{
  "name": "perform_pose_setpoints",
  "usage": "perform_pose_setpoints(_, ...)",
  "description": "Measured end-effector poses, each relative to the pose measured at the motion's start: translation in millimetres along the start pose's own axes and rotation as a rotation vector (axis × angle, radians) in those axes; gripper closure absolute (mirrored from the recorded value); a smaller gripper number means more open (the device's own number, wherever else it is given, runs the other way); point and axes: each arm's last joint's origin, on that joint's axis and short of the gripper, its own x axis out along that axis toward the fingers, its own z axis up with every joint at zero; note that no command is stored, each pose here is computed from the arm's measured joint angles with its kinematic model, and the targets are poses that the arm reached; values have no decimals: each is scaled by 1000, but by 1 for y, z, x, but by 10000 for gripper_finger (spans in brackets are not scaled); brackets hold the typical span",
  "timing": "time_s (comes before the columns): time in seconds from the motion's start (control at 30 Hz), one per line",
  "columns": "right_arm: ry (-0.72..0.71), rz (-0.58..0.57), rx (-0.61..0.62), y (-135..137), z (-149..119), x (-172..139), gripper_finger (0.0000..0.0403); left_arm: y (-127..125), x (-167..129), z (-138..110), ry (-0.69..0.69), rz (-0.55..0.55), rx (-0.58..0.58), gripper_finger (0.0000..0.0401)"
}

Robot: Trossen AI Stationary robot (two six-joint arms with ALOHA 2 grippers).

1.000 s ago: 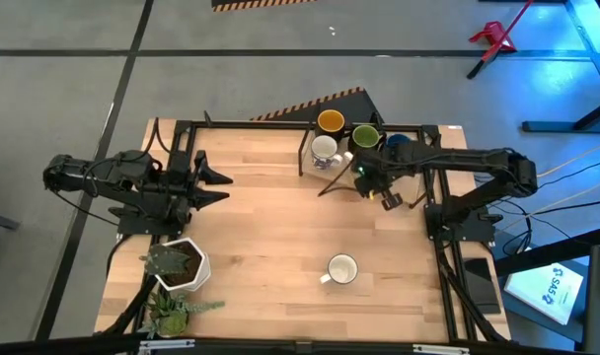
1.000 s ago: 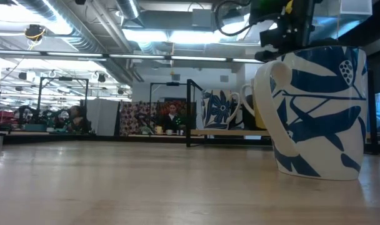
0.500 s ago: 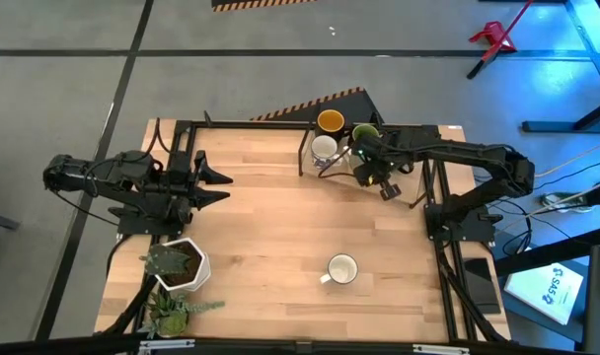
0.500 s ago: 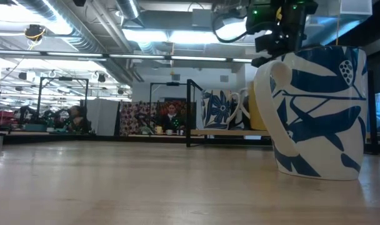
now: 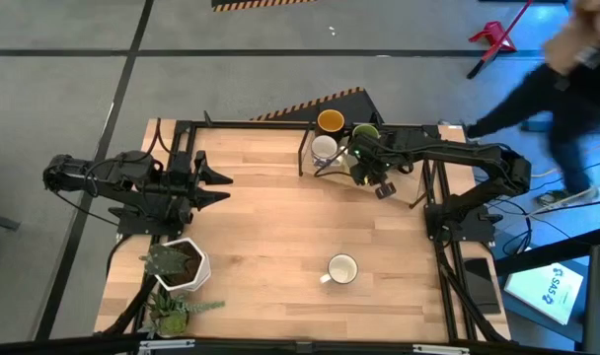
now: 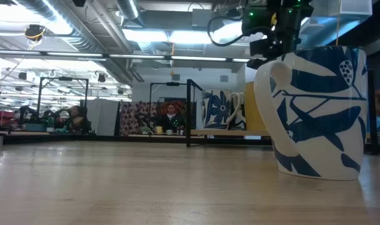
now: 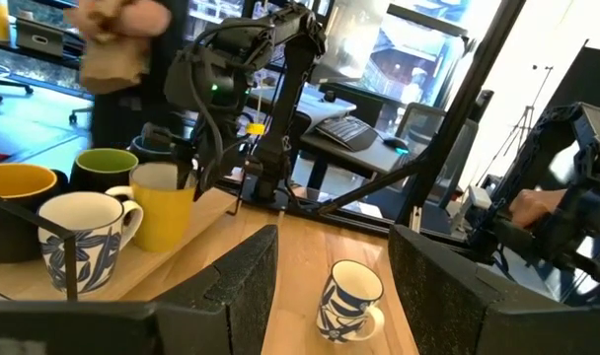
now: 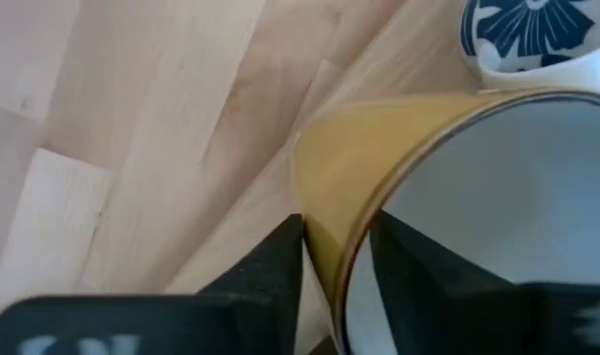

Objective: Place coffee mugs
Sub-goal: Put the yellow mug on the shelf, then put the blue patterned mug on the shelf

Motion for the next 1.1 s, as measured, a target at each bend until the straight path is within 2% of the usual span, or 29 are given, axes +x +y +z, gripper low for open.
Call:
perform_pose_setpoints(0.1, 8, -10, 1, 0, 0, -1, 276, 0, 0, 0, 0, 0, 0, 213)
perform_pose_setpoints(0.27, -18, -37, 23, -7, 5, -19, 250, 0, 0, 0, 0, 0, 0, 213)
perform_pose_setpoints(0.43, -28, -68, 55, -13, 8, -41, 245, 0, 0, 0, 0, 0, 0, 213)
perform_pose_setpoints(0.6, 35, -95, 104, -15, 6, -63, 245, 0, 0, 0, 0, 0, 1, 213)
perform_pose_setpoints(0.73, -48, -41, 214, -11, 9, -83, 244, 0, 0, 0, 0, 0, 0, 213)
perform_pose_setpoints(0.83, -153, 56, 249, 7, 22, -91, 244, 0, 0, 0, 2, -5, 1, 213)
perform_pose_setpoints(0.93, -212, 126, 172, 41, 49, -97, 244, -1, 0, 0, 10, -30, 1, 213)
perform_pose_setpoints(1.03, -303, 156, 86, 85, 79, -105, 244, -1, 0, 0, 16, -51, 1, 213)
perform_pose_setpoints(1.1, -376, 119, 39, 117, 100, -110, 244, -2, 0, -1, 20, -64, 1, 213)
